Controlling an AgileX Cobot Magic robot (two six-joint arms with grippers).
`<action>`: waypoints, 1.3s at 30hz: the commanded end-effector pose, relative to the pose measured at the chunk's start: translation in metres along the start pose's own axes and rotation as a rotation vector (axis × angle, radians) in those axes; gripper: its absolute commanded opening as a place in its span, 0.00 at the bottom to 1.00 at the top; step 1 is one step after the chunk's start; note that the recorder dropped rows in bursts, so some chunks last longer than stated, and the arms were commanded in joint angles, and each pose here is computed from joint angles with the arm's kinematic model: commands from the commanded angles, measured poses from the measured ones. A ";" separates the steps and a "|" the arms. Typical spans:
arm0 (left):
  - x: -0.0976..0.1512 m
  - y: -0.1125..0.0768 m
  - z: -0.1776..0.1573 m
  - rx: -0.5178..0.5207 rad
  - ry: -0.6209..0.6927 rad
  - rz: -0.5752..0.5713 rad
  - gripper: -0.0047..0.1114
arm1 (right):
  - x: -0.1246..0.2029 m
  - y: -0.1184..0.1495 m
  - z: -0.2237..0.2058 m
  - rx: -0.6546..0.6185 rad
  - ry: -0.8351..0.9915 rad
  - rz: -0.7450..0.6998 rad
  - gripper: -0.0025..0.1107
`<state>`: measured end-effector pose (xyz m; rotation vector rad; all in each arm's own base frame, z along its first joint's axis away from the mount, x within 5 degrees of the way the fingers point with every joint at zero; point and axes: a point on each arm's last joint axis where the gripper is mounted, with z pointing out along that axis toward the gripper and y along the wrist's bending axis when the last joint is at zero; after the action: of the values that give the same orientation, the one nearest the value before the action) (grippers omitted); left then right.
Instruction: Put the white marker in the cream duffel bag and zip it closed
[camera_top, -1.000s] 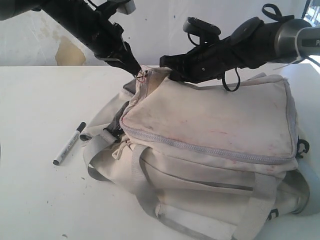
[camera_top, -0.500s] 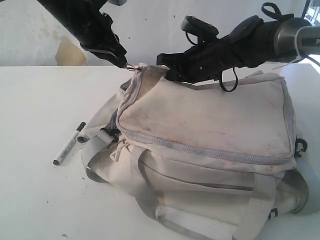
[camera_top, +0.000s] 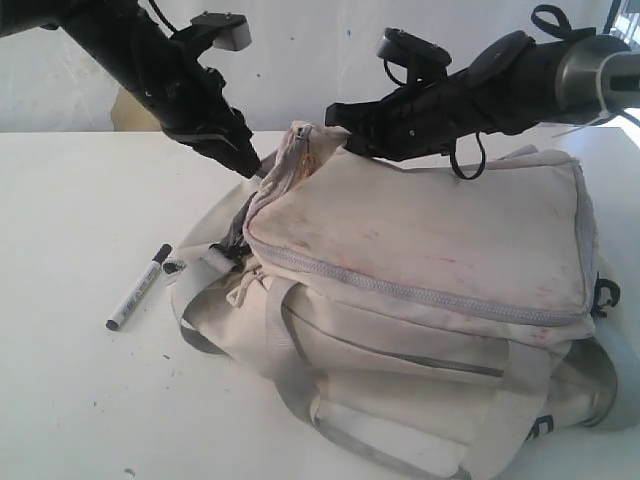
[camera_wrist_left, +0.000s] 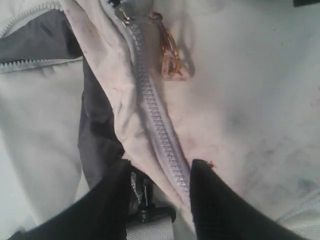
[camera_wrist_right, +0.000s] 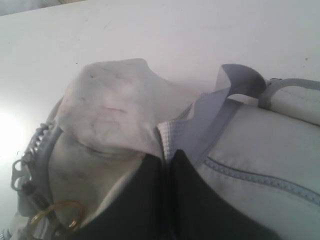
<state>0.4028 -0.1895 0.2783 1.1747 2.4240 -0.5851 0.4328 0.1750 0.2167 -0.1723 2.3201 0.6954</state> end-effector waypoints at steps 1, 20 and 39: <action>-0.004 0.000 -0.001 -0.008 -0.050 -0.027 0.51 | -0.004 -0.003 -0.003 0.010 -0.023 0.005 0.02; -0.014 0.004 0.032 0.187 -0.177 -0.434 0.53 | -0.002 0.000 -0.004 -0.010 0.010 0.005 0.02; -0.014 0.011 0.048 0.191 -0.210 -0.450 0.34 | -0.001 0.000 -0.004 -0.012 0.014 0.003 0.02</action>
<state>0.4268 -0.2163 0.2432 0.5856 2.5125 -1.0277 0.4310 0.1755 0.2157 -0.1881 2.3391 0.7110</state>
